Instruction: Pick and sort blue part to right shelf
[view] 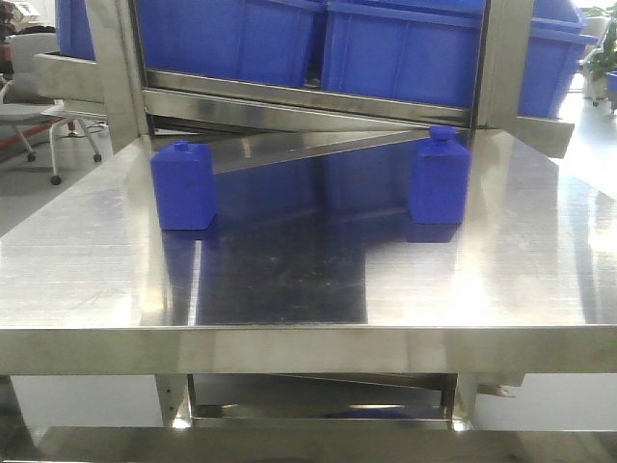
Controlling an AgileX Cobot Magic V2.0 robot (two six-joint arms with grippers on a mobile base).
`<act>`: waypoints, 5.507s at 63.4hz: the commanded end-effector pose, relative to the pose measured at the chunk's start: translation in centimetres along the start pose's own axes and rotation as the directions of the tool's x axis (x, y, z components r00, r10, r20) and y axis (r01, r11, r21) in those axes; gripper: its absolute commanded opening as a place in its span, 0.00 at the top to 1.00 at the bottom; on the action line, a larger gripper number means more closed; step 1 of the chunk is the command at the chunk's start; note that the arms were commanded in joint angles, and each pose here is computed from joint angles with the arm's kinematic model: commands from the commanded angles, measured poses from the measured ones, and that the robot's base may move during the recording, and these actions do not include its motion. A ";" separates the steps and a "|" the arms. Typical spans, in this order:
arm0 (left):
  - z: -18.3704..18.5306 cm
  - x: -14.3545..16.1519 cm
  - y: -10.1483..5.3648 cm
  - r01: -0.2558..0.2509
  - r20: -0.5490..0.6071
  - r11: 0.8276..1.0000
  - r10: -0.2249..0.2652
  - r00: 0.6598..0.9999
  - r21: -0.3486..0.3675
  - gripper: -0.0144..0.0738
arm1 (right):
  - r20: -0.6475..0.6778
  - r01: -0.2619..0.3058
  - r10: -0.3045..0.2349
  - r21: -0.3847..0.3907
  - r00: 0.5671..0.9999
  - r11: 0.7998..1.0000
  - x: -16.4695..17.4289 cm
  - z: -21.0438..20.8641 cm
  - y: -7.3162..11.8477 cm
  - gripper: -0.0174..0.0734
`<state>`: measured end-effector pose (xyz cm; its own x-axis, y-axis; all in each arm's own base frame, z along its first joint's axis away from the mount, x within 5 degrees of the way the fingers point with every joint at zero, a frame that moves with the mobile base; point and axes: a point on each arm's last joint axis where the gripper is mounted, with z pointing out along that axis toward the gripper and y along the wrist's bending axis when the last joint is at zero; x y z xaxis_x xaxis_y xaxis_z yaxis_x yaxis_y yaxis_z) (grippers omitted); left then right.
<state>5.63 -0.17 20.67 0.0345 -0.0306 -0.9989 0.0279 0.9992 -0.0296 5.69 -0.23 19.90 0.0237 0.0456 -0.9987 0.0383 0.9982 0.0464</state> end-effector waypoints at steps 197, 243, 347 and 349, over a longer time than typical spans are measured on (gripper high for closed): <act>-0.1 -0.1 0.1 0.008 0.087 1.000 -0.008 0.996 -0.004 0.70 | -0.281 0.032 -0.051 -0.070 0.958 0.997 -11.3 8.4 1.7 0.27; -0.1 -0.1 0.1 0.008 0.087 1.000 -0.008 0.996 -0.004 0.70 | -0.839 -0.027 -0.071 -0.102 0.539 0.994 -11.8 23.0 11.7 0.16; -0.1 -0.1 0.1 0.008 0.087 1.000 -0.008 0.996 -0.004 0.70 | -0.968 0.008 -0.008 -0.006 0.250 1.000 -5.7 36.8 16.1 0.33; -0.1 -0.1 0.1 0.008 0.087 1.000 -0.008 0.996 -0.004 0.70 | -0.968 0.008 -0.008 -0.006 0.251 1.000 -5.7 36.8 16.1 0.34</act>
<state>5.63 -0.17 20.67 0.0345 -0.0306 -0.9989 0.0279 0.9992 -0.0296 43.56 14.75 23.49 -0.9771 0.0439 -0.2081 0.0390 0.9989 0.0274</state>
